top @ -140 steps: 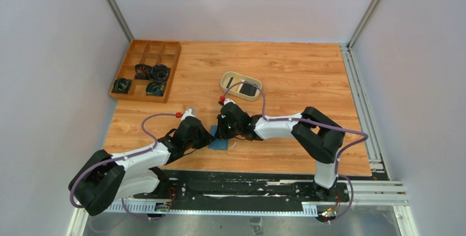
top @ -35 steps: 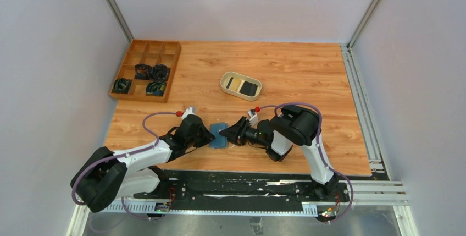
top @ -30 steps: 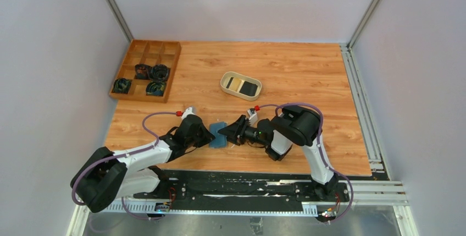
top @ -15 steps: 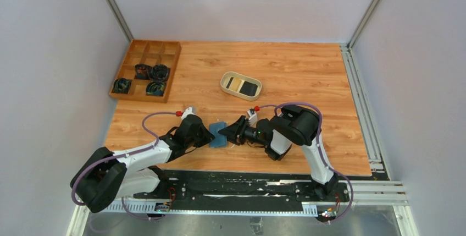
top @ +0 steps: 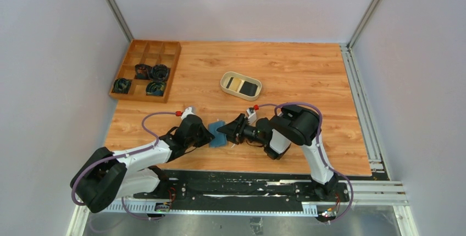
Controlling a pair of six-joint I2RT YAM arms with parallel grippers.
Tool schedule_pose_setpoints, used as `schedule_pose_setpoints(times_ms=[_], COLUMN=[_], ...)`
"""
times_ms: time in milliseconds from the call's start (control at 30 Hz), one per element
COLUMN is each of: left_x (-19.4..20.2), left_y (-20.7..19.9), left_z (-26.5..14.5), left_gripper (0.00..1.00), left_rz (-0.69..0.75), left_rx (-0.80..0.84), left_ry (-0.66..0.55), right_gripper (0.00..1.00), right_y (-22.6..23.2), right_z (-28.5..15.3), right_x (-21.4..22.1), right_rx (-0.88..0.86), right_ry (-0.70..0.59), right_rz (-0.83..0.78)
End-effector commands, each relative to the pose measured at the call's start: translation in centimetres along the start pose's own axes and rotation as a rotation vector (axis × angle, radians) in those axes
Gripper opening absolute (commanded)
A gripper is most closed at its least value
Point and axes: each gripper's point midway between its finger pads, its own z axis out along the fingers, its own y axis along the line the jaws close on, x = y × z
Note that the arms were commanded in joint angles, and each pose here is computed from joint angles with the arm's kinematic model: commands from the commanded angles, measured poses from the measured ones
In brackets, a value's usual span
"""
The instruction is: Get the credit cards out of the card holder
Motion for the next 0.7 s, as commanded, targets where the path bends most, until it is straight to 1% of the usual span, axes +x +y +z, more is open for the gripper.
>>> schedule_pose_setpoints(times_ms=[0,133,400,567,667], left_x=[2.9,2.8,2.8,2.7,2.7], left_y=[5.0,5.0,5.0,5.0,4.9], left_z=[-0.4,-0.4,-0.4,-0.4,-0.4], left_gripper=[0.0,0.0,0.0,0.0,0.0], left_rz=[0.051,0.052,0.053,0.055,0.056], left_rx=[-0.164,-0.163,-0.166,-0.166,-0.166], left_ry=[0.089,0.088,0.087,0.085,0.084], right_gripper=[0.6,0.59,0.49,0.49,0.52], right_y=[-4.2,-4.6,-5.7,-5.8,-5.5], right_z=[0.0,-0.1,-0.7,-0.7,-0.5], right_x=[-0.5,-0.6,-0.6,-0.6,-0.7], right_rx=[0.146,0.188,0.265,0.263,0.254], right_ry=[-0.027,-0.033,-0.041,-0.044,-0.043], right_rz=[0.012,0.017,0.022,0.031,0.031])
